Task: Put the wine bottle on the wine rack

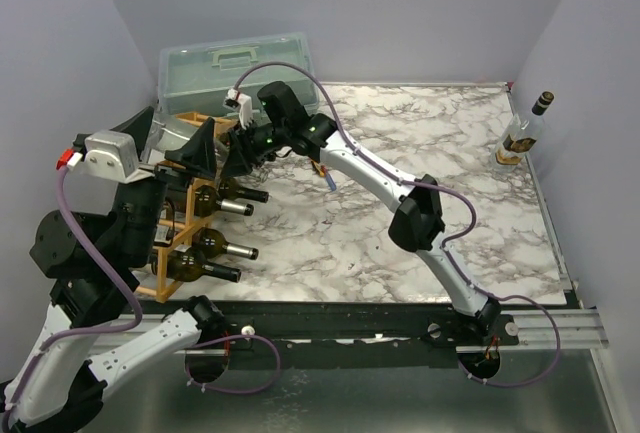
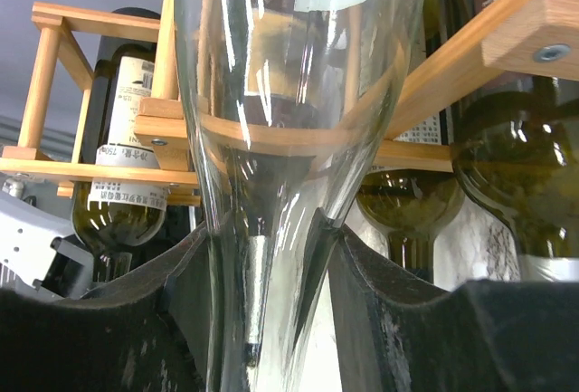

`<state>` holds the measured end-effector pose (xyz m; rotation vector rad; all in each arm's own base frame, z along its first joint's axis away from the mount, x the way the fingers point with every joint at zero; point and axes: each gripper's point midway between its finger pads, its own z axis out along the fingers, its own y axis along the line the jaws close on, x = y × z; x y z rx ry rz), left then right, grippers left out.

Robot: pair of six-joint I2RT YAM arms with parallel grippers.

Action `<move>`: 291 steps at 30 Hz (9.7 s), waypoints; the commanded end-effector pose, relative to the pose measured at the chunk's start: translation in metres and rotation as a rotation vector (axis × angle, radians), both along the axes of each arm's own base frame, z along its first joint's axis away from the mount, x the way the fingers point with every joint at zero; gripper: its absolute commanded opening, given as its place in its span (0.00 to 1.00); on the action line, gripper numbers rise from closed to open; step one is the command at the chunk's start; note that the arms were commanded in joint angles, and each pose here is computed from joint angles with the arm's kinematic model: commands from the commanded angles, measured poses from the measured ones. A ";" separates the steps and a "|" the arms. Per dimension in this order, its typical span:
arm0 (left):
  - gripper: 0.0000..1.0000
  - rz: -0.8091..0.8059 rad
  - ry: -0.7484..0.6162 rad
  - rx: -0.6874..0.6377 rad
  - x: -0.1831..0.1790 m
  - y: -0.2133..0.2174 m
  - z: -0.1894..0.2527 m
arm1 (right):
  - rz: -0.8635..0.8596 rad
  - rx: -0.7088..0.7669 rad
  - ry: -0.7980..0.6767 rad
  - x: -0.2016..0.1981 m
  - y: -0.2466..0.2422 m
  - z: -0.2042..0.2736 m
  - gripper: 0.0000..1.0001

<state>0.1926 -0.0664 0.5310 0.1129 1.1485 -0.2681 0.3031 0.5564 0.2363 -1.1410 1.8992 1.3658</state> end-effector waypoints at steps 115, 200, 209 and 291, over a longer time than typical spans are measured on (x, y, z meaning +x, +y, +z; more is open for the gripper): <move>0.97 -0.320 0.383 0.349 0.135 -0.208 -0.230 | -2.148 -0.362 -0.327 0.137 -0.739 -0.043 1.00; 0.99 -0.611 0.527 0.527 0.099 -0.290 -0.305 | -0.932 0.487 0.522 0.006 -0.318 0.066 0.00; 0.76 -0.627 0.513 0.576 0.092 -0.294 -0.307 | -0.898 0.496 0.513 -0.006 -0.309 0.071 0.00; 0.00 -0.519 -0.217 1.275 0.039 -0.246 -0.300 | -0.312 -0.332 0.279 -0.133 -0.316 -0.012 0.70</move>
